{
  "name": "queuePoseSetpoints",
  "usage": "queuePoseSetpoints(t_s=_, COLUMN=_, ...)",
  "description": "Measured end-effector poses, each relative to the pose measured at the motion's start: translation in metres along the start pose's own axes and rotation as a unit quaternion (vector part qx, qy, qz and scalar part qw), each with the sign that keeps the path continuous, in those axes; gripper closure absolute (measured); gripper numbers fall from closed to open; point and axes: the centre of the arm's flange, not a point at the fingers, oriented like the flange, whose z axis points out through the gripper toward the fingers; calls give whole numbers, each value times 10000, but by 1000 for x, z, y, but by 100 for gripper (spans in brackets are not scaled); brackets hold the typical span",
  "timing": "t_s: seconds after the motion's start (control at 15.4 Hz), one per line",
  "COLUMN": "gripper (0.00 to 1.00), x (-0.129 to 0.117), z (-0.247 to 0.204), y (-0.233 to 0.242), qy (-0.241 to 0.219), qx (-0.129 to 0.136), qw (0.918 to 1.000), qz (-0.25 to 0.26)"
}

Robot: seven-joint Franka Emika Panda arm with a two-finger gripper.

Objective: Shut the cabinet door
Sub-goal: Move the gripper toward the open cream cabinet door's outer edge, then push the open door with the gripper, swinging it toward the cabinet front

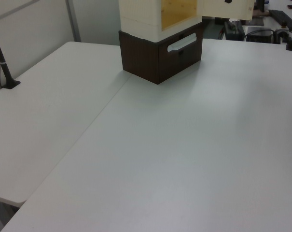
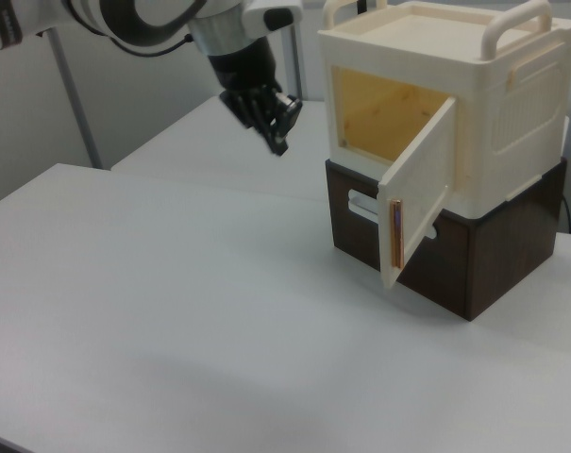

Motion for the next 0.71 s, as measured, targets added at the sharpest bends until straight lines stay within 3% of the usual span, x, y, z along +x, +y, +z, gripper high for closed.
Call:
queuePoseSetpoints(t_s=0.06, gripper=99, x=3, z=-4, y=6, qy=187, qx=59, qw=9998, qz=89)
queuePoseSetpoints(t_s=0.32, gripper=99, x=5, z=-15, y=43, qy=720, qx=390, qw=9948, qz=611)
queuePoseSetpoints(t_s=0.52, gripper=99, x=-2, z=-28, y=93, qy=1181, qx=796, qw=9814, qz=1287)
queuePoseSetpoints(t_s=0.71, gripper=99, x=-9, z=-38, y=130, qy=1544, qx=849, qw=9696, qz=1699)
